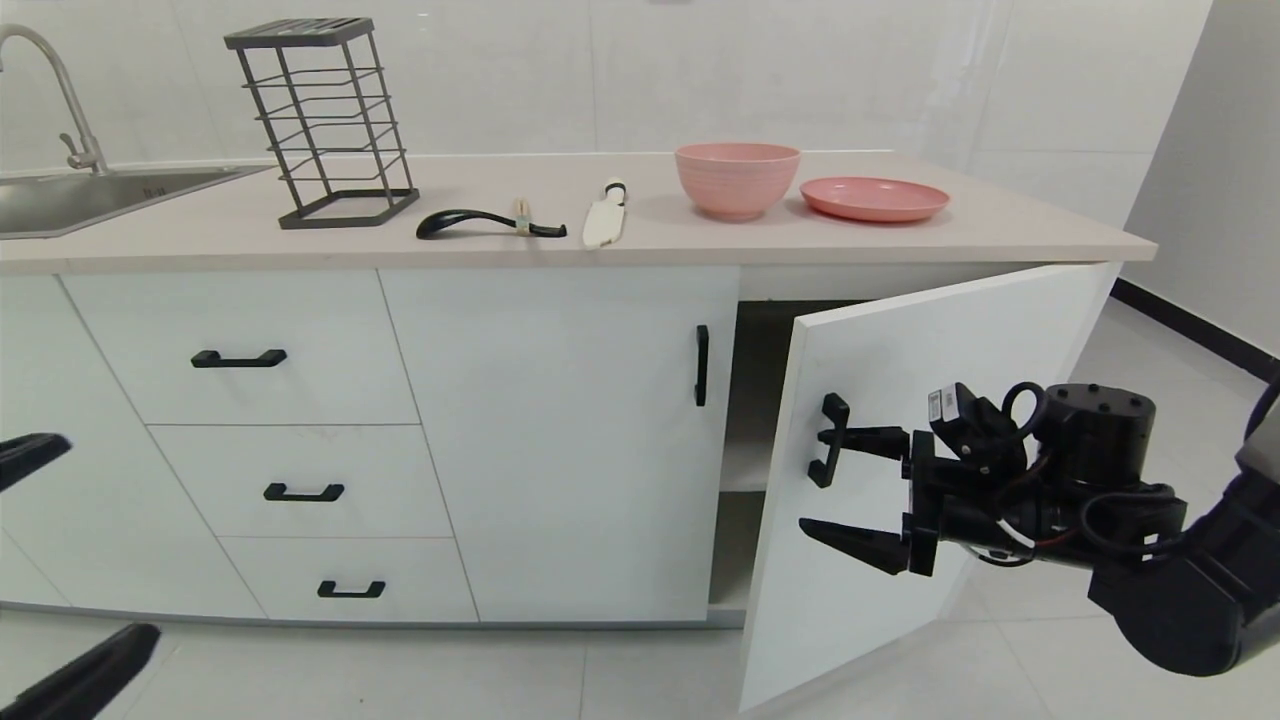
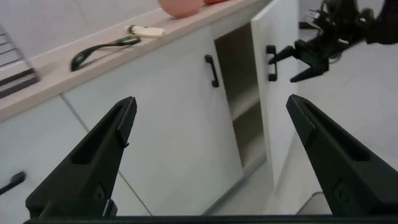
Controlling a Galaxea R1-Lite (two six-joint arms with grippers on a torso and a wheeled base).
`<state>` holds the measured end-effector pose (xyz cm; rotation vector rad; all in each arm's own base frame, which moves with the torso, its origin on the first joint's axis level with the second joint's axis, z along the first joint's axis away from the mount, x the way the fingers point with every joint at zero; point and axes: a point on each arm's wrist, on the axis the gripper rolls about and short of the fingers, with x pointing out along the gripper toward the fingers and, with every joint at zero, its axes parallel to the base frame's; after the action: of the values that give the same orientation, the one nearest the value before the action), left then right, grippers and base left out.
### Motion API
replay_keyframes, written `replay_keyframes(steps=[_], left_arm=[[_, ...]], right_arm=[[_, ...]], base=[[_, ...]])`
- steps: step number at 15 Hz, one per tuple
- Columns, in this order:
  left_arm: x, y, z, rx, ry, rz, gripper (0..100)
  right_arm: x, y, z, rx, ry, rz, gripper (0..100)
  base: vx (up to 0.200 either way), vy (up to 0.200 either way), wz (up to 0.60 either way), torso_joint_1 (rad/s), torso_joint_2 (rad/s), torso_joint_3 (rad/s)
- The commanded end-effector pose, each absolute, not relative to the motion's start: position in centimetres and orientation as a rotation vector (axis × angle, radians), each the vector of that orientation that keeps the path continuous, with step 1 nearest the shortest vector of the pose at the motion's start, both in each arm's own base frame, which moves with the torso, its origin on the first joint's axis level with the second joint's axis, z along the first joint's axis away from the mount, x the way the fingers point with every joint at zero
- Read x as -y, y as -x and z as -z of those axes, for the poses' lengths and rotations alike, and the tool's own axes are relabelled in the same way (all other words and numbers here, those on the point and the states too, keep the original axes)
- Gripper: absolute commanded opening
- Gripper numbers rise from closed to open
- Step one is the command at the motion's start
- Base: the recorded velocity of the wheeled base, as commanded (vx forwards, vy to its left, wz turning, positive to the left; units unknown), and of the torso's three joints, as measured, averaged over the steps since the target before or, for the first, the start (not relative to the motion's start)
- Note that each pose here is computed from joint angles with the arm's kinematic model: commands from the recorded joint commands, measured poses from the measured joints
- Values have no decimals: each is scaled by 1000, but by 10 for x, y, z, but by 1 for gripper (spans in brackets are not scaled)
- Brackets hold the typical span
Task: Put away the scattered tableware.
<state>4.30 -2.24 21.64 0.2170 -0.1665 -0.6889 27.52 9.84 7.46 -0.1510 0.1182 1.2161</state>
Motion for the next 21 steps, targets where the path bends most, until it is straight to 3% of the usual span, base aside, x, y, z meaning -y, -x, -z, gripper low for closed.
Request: replay_keyframes(steps=[1, 4, 7, 9, 11, 13, 16, 21], left_arm=[[44, -77, -218, 58, -259, 826, 100], [86, -119, -222, -48, -289, 985, 100], [138, -170, -223, -66, -397, 1073, 100], [163, -192, -214, -67, -402, 1105, 100], [211, -225, -192, -55, -402, 1160, 100], [236, -244, -178, -65, -397, 1163, 100], [264, -276, -167, -65, -332, 1104, 100], [261, -288, -156, -102, -331, 1014, 100]], right_arm=[[-103, -265, -81, -99, 159, -1244, 100], [-102, -260, -82, -102, 159, -1244, 100], [-102, -260, -82, -102, 159, -1244, 100], [-102, -260, -82, -102, 159, -1244, 100], [-102, -260, -82, -103, 157, -1245, 100], [-102, -260, -82, -103, 157, -1245, 100], [-102, -259, -83, -100, 158, -1245, 100], [-102, -259, -84, -98, 158, -1245, 100]], base=[[0, 0, 0, 0, 0, 0], [0, 0, 0, 0, 0, 0], [0, 0, 0, 0, 0, 0], [0, 0, 0, 0, 0, 0], [0, 0, 0, 0, 0, 0], [0, 0, 0, 0, 0, 0], [0, 0, 0, 0, 0, 0], [0, 0, 0, 0, 0, 0]])
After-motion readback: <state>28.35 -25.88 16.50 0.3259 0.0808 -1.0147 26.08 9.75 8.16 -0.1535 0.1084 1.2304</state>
